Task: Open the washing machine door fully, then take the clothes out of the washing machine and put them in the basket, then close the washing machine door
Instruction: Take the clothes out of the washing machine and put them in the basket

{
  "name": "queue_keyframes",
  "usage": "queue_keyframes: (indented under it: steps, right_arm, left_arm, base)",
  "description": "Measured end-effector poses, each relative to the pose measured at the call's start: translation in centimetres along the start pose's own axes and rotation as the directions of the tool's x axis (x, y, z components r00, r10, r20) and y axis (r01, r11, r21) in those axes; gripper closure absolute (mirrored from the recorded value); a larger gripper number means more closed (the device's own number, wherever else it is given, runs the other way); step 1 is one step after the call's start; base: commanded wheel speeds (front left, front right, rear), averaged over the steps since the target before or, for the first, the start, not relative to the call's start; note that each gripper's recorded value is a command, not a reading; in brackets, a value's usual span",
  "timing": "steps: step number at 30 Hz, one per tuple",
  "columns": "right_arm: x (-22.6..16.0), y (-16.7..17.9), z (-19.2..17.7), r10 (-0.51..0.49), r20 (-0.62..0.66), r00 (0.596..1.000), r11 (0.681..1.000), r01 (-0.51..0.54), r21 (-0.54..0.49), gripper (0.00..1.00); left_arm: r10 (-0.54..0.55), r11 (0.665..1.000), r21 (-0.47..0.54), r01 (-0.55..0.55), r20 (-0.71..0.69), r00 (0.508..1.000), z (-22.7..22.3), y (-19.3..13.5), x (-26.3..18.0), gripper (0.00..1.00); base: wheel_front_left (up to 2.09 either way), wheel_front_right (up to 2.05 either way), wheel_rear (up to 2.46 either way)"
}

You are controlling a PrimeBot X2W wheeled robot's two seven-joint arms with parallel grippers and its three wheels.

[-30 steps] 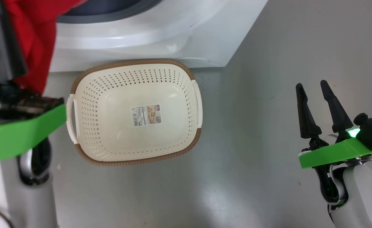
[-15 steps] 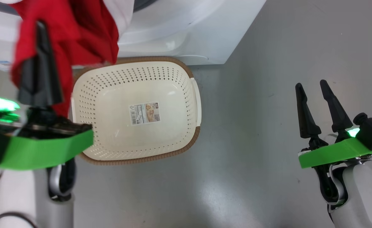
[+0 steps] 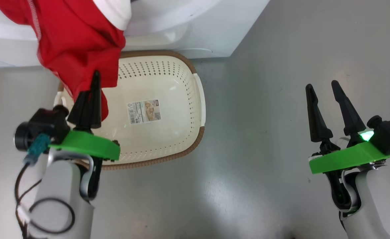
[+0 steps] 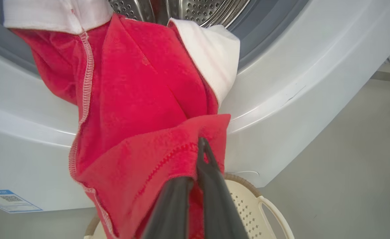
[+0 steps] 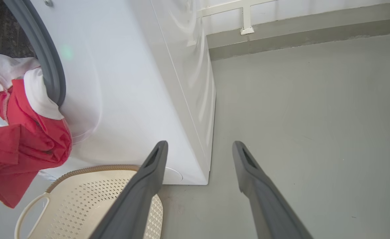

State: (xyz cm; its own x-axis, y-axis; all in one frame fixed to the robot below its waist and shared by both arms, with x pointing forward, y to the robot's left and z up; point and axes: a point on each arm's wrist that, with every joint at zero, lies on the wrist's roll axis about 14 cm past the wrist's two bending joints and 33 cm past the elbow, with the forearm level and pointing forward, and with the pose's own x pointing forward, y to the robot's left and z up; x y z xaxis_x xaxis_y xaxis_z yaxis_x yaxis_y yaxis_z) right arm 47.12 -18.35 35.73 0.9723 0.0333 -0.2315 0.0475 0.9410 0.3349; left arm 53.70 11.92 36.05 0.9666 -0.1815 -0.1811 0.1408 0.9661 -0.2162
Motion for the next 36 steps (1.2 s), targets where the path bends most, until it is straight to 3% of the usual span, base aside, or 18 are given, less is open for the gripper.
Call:
queue_keyframes:
  steps: [7, 12, 16, 21, 22, 23, 36]
  right_arm:
    - [0.6, -0.5, -1.1, -0.011, -0.021, 1.000, 1.000, 0.011, 0.001, 0.00]
    - [1.7, -0.8, -1.6, -0.010, -0.021, 1.000, 1.000, 0.010, -0.001, 0.00]
    - [1.8, -1.1, -2.3, -0.019, -0.035, 0.999, 1.000, 0.019, -0.002, 0.00]
    - [1.9, -1.6, -3.1, -0.029, -0.051, 0.998, 1.000, 0.029, -0.004, 0.00]
    - [2.0, -1.6, -3.1, -0.029, -0.051, 0.998, 1.000, 0.029, -0.004, 0.00]
    - [2.1, -1.5, -3.0, -0.026, -0.047, 0.999, 1.000, 0.026, -0.004, 0.00]
    - [2.8, -0.8, -2.6, -0.001, -0.033, 0.999, 1.000, 0.001, -0.008, 0.00]
  left_arm:
    - [0.006, 1.000, 0.017, -0.004, -0.145, 0.989, -4.6, 0.5, 2.0, 1.00]
    - [0.016, 1.000, 0.026, -0.011, -0.233, 0.972, -7.5, 1.3, 3.7, 0.85]
    - [0.021, 1.000, 0.018, -0.017, -0.247, 0.969, -8.2, 1.4, 4.5, 0.82]
    - [0.028, 1.000, 0.013, -0.025, -0.275, 0.961, -9.4, 1.6, 5.1, 0.40]
    - [0.031, 1.000, 0.012, -0.028, -0.276, 0.961, -9.4, 1.7, 5.1, 0.04]
    - [0.033, 0.999, 0.011, -0.031, -0.276, 0.961, -9.4, 1.8, 5.2, 0.00]
    - [0.063, 0.998, 0.013, -0.062, -0.207, 0.976, -6.8, 2.9, 5.3, 0.00]
  base:
    - [0.00, 0.00, 0.00]
    - [0.00, 0.00, 0.00]
    - [0.00, 0.00, 0.00]
    - [0.00, 0.00, 0.00]
    - [0.00, 0.00, 0.00]
    - [0.00, 0.00, 0.00]
    - [0.00, 0.00, 0.00]
